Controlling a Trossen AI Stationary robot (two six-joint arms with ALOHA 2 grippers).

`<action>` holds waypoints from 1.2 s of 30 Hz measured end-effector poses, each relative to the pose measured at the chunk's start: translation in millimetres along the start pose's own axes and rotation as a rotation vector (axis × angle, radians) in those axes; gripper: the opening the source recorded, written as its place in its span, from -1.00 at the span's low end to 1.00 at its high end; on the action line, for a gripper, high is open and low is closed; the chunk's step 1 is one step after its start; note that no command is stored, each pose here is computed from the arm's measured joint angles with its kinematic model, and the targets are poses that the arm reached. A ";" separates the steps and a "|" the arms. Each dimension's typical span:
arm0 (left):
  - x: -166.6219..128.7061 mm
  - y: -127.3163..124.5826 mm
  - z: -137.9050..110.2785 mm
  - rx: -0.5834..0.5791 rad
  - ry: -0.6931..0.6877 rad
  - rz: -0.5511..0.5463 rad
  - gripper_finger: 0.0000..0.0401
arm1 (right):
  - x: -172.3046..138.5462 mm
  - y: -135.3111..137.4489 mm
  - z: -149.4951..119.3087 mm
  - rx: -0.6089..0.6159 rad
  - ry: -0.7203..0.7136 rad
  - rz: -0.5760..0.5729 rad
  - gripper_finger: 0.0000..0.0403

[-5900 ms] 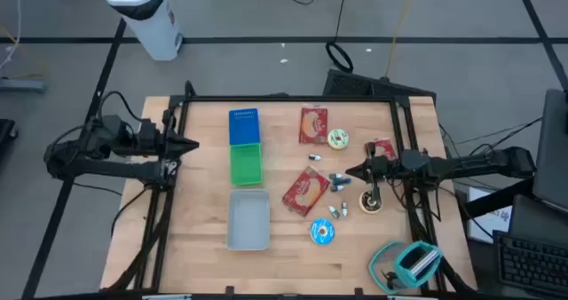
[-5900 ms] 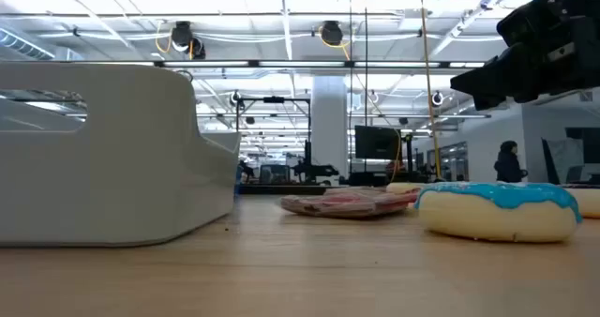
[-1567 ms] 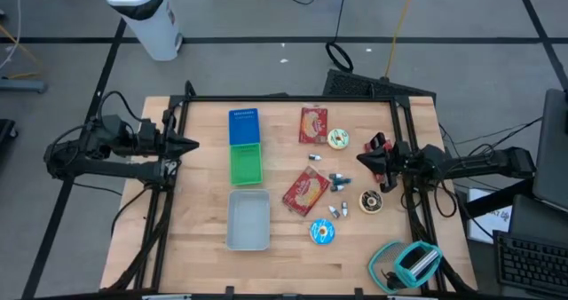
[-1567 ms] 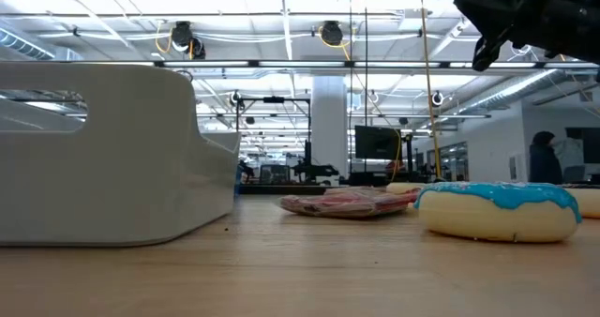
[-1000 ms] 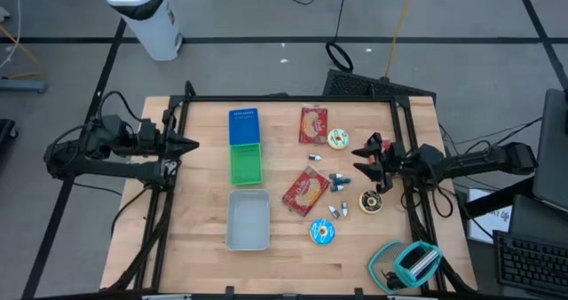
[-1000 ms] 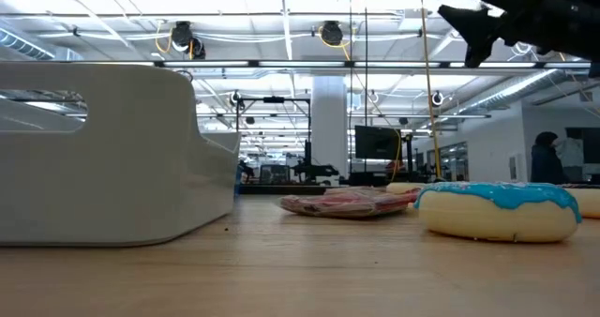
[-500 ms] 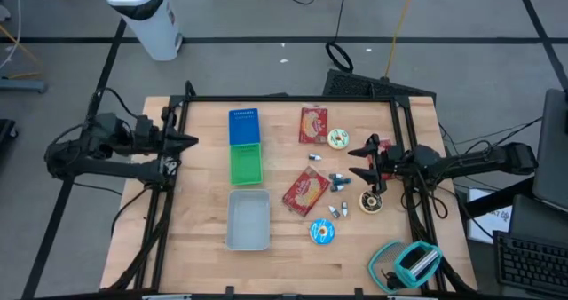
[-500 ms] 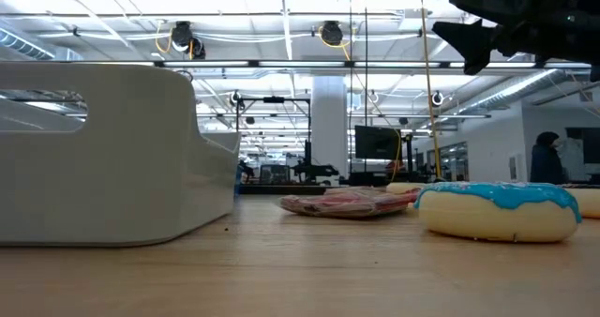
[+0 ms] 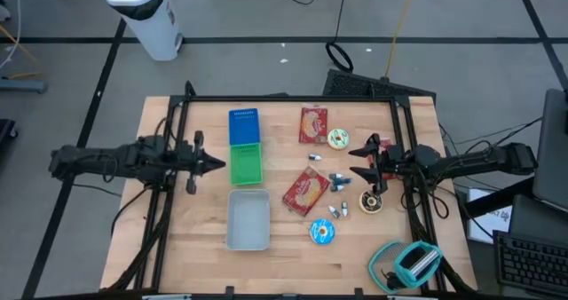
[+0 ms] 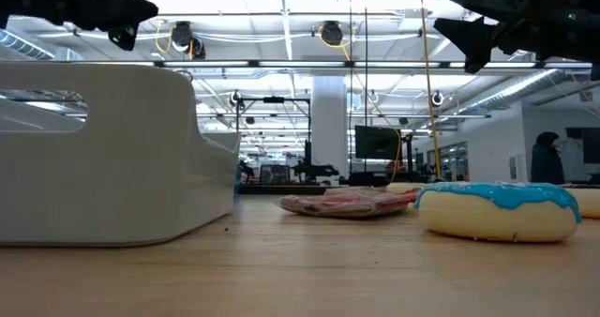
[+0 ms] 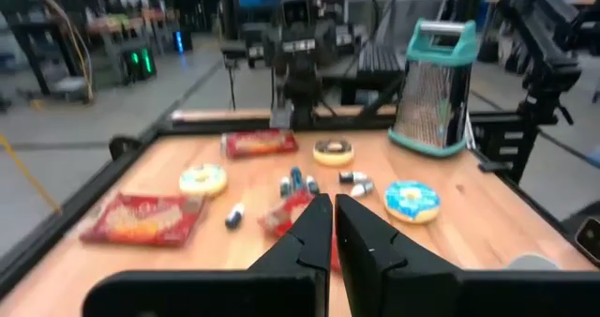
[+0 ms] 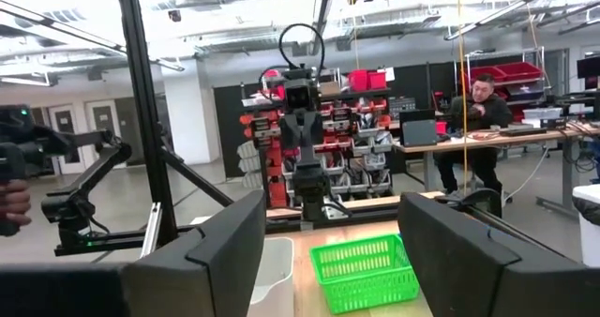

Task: Pick & Place Food Item
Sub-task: Put the right popcorn pack into the gray bin

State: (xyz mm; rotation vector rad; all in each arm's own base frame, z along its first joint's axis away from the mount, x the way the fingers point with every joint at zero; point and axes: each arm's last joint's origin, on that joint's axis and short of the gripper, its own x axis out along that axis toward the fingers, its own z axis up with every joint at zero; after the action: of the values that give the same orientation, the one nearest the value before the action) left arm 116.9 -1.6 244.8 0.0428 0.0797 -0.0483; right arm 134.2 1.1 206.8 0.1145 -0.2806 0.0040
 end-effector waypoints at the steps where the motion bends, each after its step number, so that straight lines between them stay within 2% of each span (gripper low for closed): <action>1: -2.0 -0.3 -4.7 0.007 -0.004 0.000 -0.89 | -0.2 0.0 -0.1 -0.002 0.002 0.000 0.15; 8: -13.4 -2.0 -30.7 -0.017 -0.092 0.003 -0.89 | -3.0 -1.5 -7.2 0.014 0.095 -0.034 0.17; 12: -17.7 -2.6 -40.7 -0.031 -0.131 0.003 -0.89 | 3.6 -3.1 -1.0 -0.007 0.269 -0.137 0.15; 16: -20.5 -2.9 -43.9 -0.021 -0.159 0.003 -0.89 | 12.0 -5.8 20.8 -0.041 0.559 -0.367 0.15; 21: -19.4 -3.1 -49.8 -0.012 -0.145 0.005 -0.89 | 13.1 -11.9 31.2 0.037 0.867 -0.718 0.15; 25: -18.2 -3.2 -53.2 -0.012 -0.134 0.004 -0.89 | 17.1 -21.5 12.0 0.095 1.070 -0.858 0.14; 30: -18.4 -3.1 -52.3 0.001 -0.144 0.007 -0.89 | 21.5 -43.1 -20.7 0.099 1.282 -1.000 0.14; 36: -18.4 -3.1 -52.3 0.006 -0.144 0.008 -0.89 | 17.9 -74.5 -45.3 0.147 1.432 -1.179 0.14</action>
State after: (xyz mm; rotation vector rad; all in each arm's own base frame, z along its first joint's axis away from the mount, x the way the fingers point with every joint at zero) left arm 94.3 -1.5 194.1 0.0453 -0.0645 -0.0436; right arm 165.4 -68.0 160.2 0.3742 1.2500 -1.0282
